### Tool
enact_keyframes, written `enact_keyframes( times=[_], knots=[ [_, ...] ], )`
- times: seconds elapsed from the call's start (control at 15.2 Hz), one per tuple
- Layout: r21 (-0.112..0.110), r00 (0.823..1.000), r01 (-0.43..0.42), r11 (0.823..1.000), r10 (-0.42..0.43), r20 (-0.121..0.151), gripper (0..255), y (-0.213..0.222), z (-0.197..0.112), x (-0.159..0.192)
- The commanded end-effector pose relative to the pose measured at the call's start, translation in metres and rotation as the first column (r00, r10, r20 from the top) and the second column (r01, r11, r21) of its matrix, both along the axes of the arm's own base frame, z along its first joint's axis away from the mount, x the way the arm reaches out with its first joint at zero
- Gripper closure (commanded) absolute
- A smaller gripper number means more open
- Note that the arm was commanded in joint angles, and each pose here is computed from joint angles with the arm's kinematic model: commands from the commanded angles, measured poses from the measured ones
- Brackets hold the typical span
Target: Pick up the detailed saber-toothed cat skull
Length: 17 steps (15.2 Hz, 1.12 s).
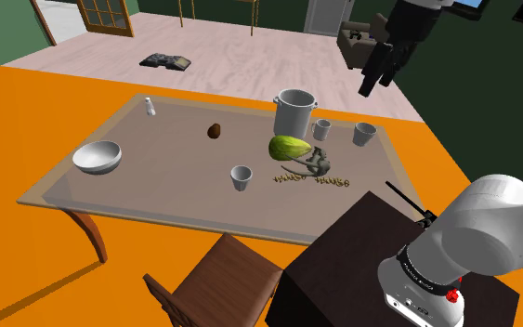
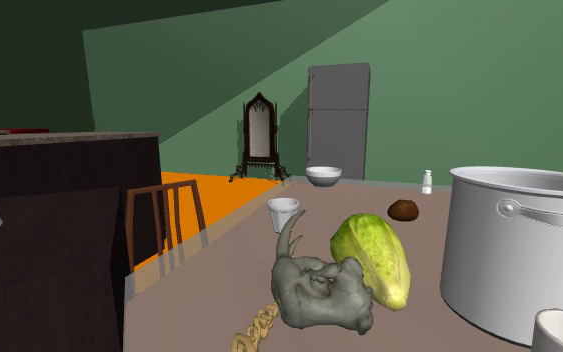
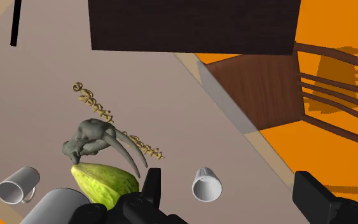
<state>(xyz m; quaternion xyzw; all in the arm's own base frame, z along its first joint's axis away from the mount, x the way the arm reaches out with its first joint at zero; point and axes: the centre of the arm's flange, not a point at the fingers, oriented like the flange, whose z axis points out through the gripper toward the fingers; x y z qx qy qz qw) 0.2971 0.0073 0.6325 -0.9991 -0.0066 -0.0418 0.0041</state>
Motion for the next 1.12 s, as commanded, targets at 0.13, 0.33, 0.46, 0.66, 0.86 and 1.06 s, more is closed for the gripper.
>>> enact_keyframes(
  times=[0.13,0.33,0.46,0.66,0.86,1.06],
  knots=[
    [0.001,0.999,-0.037,0.999,0.037,-0.001,0,-0.014,-0.022,0.007],
    [0.002,0.996,-0.094,0.996,0.094,-0.002,0,-0.035,-0.054,0.018],
    [0.003,0.991,-0.131,0.991,0.131,-0.002,0,-0.048,-0.076,0.026],
    [0.004,0.983,-0.186,0.983,0.186,-0.003,0,-0.067,-0.109,0.039],
    [0.005,0.970,-0.241,0.970,0.241,-0.004,0,-0.086,-0.141,0.053],
    [0.006,0.955,-0.295,0.955,0.295,-0.005,0,-0.104,-0.174,0.068]
  ],
)
